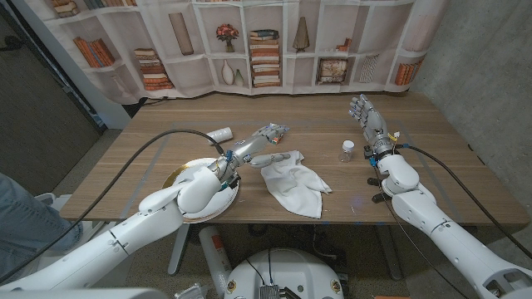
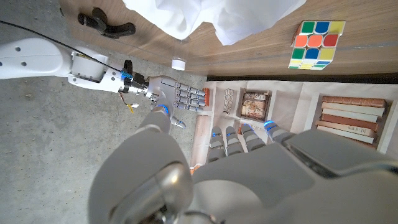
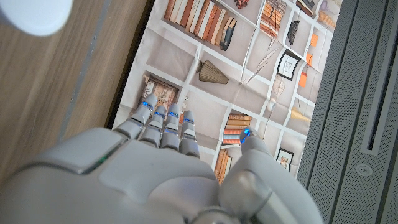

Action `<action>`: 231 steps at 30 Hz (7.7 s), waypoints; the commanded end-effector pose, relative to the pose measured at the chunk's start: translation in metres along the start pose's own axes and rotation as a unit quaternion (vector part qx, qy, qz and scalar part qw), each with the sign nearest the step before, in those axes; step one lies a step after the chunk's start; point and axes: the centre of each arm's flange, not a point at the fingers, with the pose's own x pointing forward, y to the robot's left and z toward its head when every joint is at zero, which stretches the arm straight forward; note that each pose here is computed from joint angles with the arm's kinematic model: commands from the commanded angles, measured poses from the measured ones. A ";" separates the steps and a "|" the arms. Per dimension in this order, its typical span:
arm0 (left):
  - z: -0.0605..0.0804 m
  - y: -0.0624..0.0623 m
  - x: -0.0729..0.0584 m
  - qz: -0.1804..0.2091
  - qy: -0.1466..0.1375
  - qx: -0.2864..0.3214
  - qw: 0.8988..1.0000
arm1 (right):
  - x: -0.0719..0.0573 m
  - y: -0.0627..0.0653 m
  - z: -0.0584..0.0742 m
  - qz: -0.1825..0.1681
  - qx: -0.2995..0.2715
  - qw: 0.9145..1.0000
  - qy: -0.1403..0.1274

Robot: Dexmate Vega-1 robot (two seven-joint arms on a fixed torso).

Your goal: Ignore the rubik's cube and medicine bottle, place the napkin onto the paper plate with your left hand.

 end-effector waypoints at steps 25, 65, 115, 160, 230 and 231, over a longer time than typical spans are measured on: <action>0.008 -0.026 0.001 -0.046 0.017 0.033 0.998 | -0.001 0.000 -0.001 0.001 -0.002 1.000 0.002; 0.004 -0.052 0.001 -0.104 0.040 0.055 0.992 | 0.002 0.009 -0.007 0.001 0.002 1.000 0.006; 0.004 -0.070 0.015 -0.145 0.067 0.104 0.982 | 0.005 0.007 -0.015 0.003 0.008 1.000 0.007; -0.004 -0.070 0.028 -0.107 0.076 0.067 0.989 | 0.012 0.006 -0.017 0.001 0.009 1.000 0.014; 0.014 0.003 0.001 -0.055 0.059 0.111 0.990 | 0.006 0.012 -0.005 0.012 0.001 1.000 0.003; 0.014 0.004 0.000 -0.054 0.059 0.112 0.990 | 0.006 0.012 -0.005 0.010 0.002 1.000 0.003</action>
